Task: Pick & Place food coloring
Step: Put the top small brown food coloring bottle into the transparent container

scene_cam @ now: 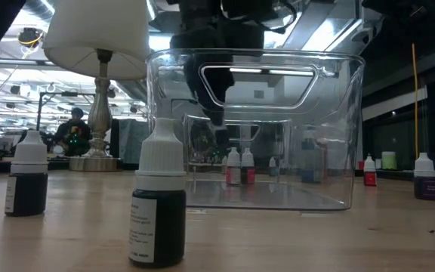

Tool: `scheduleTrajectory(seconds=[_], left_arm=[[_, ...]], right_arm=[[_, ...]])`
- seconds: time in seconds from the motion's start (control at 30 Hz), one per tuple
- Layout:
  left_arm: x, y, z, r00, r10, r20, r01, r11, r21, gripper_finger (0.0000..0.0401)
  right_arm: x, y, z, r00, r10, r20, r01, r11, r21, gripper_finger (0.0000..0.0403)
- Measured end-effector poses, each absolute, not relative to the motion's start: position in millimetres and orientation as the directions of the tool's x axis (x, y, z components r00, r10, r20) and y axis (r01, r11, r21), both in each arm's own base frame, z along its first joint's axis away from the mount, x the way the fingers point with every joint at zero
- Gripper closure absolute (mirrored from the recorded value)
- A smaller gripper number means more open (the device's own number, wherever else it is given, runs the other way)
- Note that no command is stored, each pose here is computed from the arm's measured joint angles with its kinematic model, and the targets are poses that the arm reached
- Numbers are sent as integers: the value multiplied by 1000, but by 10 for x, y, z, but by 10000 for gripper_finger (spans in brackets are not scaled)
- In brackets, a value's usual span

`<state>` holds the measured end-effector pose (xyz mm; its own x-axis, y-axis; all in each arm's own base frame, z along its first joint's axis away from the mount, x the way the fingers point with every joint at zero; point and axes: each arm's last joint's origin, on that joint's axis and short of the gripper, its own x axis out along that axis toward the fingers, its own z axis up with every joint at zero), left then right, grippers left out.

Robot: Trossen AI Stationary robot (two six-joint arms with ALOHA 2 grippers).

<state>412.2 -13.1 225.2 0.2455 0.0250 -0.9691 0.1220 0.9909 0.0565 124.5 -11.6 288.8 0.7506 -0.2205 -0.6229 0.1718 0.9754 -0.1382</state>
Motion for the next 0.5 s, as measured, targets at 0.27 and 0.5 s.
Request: scheduleTrajectory(seconds=[0.27,0.5], left_arm=[[4175,-130,2118,226,20,-974,133,990,51,343],[4205,-109,2051,220,20,-975,136,989,51,343]], right_arm=[[1244,-116,2888,751,-220,-623,169,975,-141,375],[1243,-116,2888,750,-221,-623,171,975,-140,375]])
